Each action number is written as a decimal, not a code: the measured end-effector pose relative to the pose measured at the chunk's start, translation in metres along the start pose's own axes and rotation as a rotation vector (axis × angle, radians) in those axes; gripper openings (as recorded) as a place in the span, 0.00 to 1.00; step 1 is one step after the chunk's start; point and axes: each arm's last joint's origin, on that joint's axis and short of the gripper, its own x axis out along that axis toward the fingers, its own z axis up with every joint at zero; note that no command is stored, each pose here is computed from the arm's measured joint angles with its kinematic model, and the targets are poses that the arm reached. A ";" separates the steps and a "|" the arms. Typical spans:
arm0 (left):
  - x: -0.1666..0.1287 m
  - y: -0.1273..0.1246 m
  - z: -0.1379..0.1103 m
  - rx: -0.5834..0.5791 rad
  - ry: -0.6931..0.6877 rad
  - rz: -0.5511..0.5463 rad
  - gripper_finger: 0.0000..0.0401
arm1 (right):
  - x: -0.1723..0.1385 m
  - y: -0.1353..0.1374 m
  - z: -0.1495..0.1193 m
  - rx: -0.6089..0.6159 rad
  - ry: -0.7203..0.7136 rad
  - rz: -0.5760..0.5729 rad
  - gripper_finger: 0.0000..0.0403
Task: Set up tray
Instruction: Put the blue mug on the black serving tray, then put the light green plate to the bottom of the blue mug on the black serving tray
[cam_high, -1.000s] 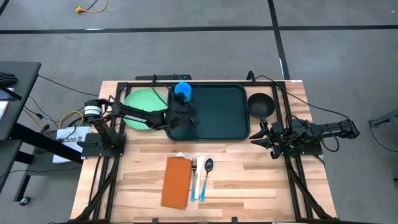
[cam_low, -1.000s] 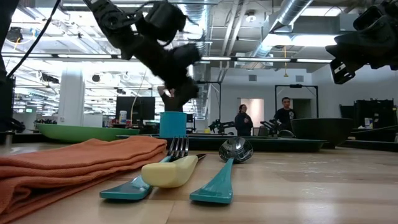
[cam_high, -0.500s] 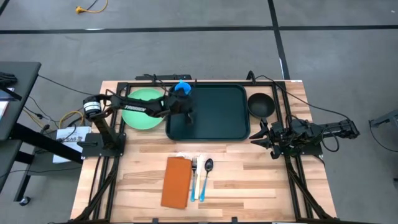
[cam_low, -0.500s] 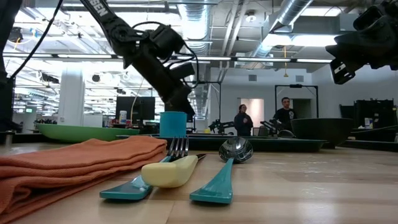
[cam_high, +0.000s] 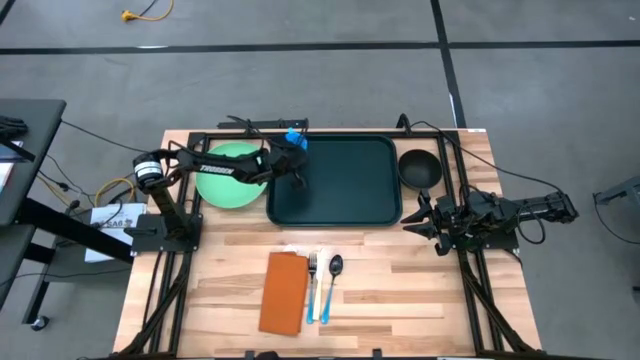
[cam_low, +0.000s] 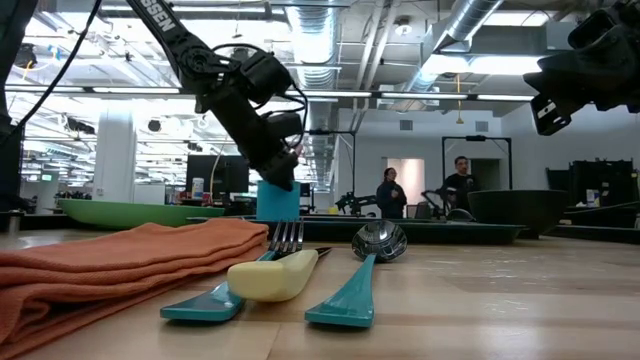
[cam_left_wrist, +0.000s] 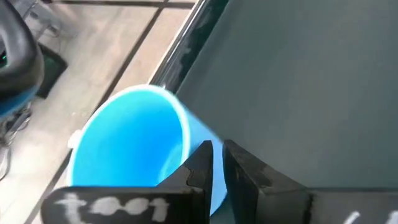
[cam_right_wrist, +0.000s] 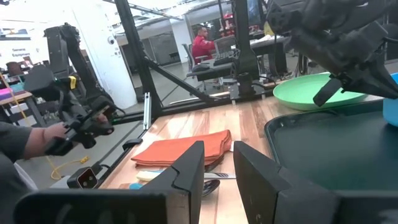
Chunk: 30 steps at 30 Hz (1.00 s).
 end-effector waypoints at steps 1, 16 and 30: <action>0.000 0.001 -0.001 0.001 0.008 0.007 0.07 | 0.000 0.000 0.000 0.000 0.000 0.000 0.20; -0.003 -0.006 0.002 0.036 0.008 0.061 0.07 | 0.000 0.000 0.000 0.000 0.000 0.000 0.20; -0.079 -0.063 0.008 0.293 0.084 0.040 0.07 | 0.000 0.000 0.000 -0.001 0.002 0.003 0.20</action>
